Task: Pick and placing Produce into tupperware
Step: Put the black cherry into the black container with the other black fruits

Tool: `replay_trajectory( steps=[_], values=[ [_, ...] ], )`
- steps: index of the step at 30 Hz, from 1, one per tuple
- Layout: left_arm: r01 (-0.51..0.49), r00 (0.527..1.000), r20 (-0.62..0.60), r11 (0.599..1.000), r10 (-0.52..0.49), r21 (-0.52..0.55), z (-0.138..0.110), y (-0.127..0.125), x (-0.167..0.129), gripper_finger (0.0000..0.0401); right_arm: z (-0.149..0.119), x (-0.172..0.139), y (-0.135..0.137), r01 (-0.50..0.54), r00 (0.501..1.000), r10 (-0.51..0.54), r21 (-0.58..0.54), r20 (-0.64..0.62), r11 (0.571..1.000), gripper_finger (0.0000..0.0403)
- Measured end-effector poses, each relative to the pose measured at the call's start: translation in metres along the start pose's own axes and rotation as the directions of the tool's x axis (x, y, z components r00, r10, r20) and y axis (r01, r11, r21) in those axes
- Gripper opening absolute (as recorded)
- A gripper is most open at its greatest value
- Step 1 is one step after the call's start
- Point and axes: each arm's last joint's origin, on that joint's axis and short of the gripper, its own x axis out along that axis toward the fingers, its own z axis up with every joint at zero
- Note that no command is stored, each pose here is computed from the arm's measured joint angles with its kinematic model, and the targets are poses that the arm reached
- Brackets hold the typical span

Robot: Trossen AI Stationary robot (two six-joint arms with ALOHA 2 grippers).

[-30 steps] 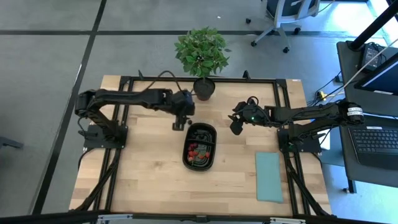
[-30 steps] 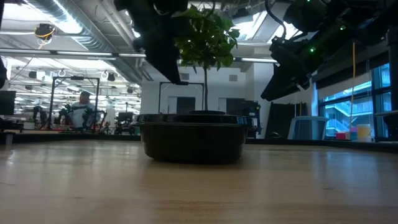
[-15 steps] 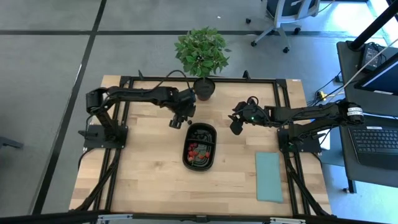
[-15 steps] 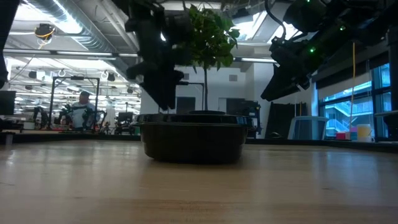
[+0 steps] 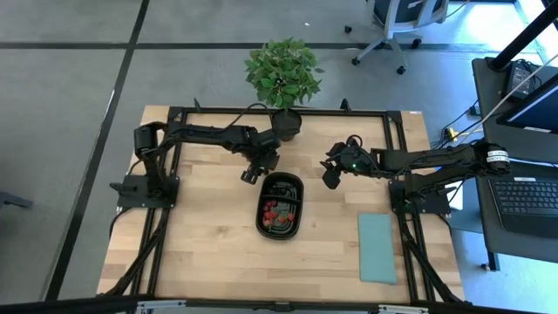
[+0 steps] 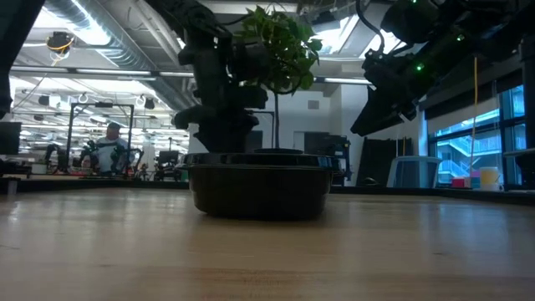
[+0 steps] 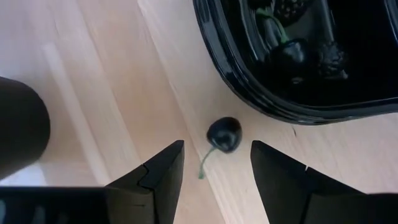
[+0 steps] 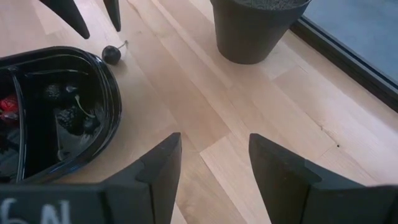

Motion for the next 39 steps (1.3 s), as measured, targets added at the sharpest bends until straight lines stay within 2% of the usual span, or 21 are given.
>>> replay_trajectory(
  steps=[9, 13, 18, 25, 32, 39],
  values=[
    [-0.022, 1.0, 0.018, 0.999, 0.021, 0.048, 0.002, -0.003, 0.004, 0.0179, 0.0, 0.0, 0.0, 0.0, 1.0, 0.0, -0.025, 0.0, 1.0, 0.0191],
    [-0.003, 1.0, 0.002, 0.998, 0.003, 0.066, -0.004, -0.014, 0.014, 0.0179, 0.0, 0.0, 0.0, 0.001, 1.0, -0.001, -0.025, 0.0, 1.0, 0.0191],
    [-0.039, 0.999, -0.015, 0.995, 0.04, 0.091, -0.006, -0.025, 0.025, 0.0179, 0.0, 0.0, 0.0, 0.001, 1.0, -0.001, -0.025, 0.0, 1.0, 0.0191],
    [-0.102, 0.995, 0.018, 0.992, 0.101, 0.077, -0.001, -0.025, 0.026, 0.0179, 0.0, 0.0, 0.0, 0.001, 1.0, -0.001, -0.025, 0.0, 1.0, 0.0191],
    [-0.093, 0.995, 0.025, 0.993, 0.092, 0.079, 0.001, -0.027, 0.028, 0.0179, 0.0, 0.0, 0.0, 0.001, 1.0, -0.001, -0.022, 0.0, 1.0, 0.0191],
    [-0.086, 0.996, 0.029, 0.996, 0.085, 0.014, 0.003, -0.03, 0.035, 0.0179, 0.0, 0.0, 0.0, 0.001, 1.0, -0.001, -0.021, 0.002, 1.0, 0.0191]
  ],
)
